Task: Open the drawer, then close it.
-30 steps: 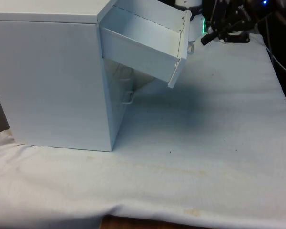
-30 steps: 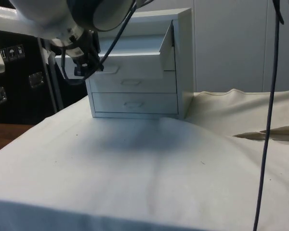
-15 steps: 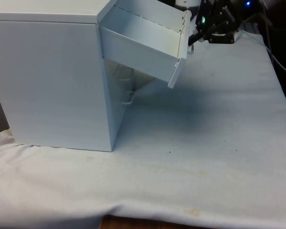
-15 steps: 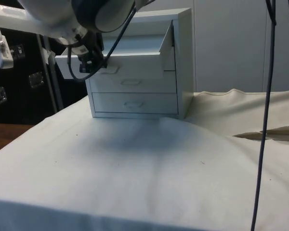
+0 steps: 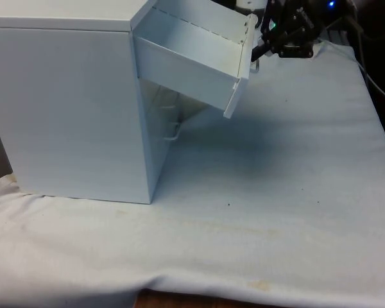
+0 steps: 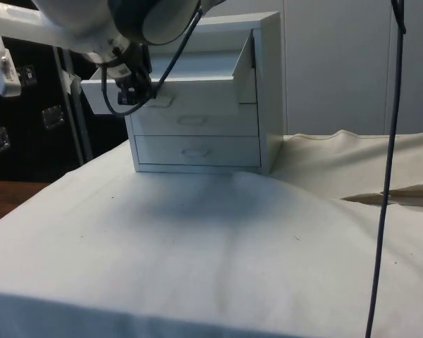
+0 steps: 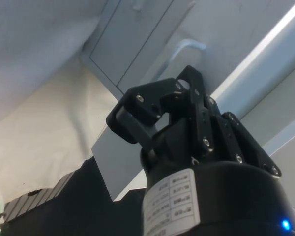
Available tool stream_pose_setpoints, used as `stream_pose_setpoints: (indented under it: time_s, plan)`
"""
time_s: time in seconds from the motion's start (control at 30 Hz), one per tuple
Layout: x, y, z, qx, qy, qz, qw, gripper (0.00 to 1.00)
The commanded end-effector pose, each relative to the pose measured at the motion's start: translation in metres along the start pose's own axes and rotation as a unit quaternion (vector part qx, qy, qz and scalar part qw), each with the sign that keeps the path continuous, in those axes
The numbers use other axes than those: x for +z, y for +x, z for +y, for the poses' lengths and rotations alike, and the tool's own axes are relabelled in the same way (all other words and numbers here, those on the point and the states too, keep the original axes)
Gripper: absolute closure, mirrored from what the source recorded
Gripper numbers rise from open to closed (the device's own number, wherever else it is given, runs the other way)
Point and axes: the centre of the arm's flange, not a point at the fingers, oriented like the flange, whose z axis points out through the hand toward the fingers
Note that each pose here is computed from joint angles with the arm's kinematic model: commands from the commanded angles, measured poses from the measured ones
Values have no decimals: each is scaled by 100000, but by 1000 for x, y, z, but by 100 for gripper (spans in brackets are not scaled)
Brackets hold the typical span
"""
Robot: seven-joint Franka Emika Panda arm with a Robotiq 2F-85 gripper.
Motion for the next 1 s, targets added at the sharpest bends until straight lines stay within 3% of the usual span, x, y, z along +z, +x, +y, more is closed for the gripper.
stream_pose_setpoints:
  time_s: [0.0,0.03,0.23,0.33,0.63,0.67,0.73,0.97]
  plan:
    - [0,0,1,-87,-79,92,100000,100]
    - [1,-1,8,-563,-346,973,99993,100]
    - [-5,-4,16,-1046,-1047,1348,99980,100]
    - [-6,-4,16,-858,-1119,1090,99984,100]
    - [-10,-4,37,-2039,-2521,1522,99936,100]
    - [-10,-3,32,-1643,-2244,1312,99953,100]
    - [-10,-4,41,-2225,-2853,1558,99922,100]
    - [-3,-2,52,-2365,-2824,955,99928,100]
